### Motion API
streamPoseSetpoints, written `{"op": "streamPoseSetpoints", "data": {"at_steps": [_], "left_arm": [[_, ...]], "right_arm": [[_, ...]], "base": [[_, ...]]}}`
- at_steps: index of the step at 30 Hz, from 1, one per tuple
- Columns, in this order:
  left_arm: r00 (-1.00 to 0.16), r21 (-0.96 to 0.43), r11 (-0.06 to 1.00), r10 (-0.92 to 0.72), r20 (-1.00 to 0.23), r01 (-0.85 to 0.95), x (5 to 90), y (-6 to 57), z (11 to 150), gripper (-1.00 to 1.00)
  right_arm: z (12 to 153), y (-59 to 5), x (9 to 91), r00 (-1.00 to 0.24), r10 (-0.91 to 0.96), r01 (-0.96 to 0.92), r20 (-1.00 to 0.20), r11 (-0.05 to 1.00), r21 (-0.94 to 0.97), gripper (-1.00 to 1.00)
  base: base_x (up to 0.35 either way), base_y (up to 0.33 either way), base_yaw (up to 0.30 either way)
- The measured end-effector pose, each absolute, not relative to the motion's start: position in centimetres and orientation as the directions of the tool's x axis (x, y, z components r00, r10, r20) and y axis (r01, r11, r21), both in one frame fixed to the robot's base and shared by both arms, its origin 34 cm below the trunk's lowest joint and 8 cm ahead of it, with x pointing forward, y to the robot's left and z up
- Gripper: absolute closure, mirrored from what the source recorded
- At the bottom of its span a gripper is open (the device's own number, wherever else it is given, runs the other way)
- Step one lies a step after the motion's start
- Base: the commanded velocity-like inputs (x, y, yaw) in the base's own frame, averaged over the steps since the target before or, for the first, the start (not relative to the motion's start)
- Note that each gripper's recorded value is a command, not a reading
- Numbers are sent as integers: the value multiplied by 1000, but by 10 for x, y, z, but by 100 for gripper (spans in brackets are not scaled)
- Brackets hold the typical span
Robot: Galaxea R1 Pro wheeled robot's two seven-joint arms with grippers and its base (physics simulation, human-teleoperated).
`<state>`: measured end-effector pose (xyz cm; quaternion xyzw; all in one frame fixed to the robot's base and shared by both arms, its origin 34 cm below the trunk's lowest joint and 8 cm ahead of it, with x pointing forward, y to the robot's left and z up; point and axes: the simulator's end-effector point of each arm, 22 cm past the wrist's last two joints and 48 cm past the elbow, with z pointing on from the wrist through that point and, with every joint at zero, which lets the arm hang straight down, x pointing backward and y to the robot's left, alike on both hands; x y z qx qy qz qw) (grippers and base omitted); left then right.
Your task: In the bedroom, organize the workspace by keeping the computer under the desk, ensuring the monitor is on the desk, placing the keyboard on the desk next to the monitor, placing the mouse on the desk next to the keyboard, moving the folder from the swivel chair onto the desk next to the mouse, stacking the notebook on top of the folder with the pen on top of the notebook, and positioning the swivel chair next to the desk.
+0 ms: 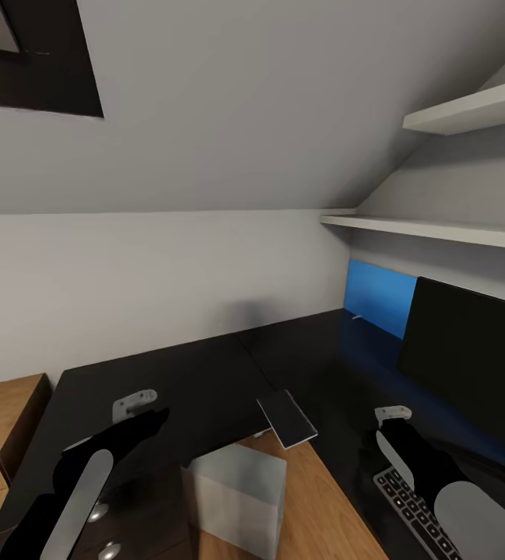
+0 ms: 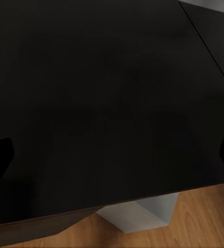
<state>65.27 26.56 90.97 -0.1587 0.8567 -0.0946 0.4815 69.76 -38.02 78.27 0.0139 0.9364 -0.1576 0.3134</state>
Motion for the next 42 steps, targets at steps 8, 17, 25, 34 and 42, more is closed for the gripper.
{"op": "streamPoseSetpoints", "data": {"at_steps": [8,17,25,34,42], "left_arm": [[-485,-317,931,-364,-795,-180,653,264,905,-100],[-485,-317,931,-365,-795,-180,653,264,893,-100],[-485,-318,931,-365,-795,-180,653,265,893,-100],[-485,-318,931,-365,-795,-180,653,265,893,-100],[-485,-316,932,-364,-796,-180,653,266,893,-100]], "right_arm": [[778,-380,698,-803,-73,125,-592,950,-286,100],[765,-380,698,-803,-73,125,-592,950,-286,100],[765,-380,697,-804,-73,124,-591,950,-286,100],[765,-380,697,-804,-71,125,-591,951,-284,-100],[765,-379,698,-803,-71,125,-591,951,-284,-100]], "base": [[3,1,0],[0,0,0],[0,0,0],[0,0,0],[0,0,0]]}}
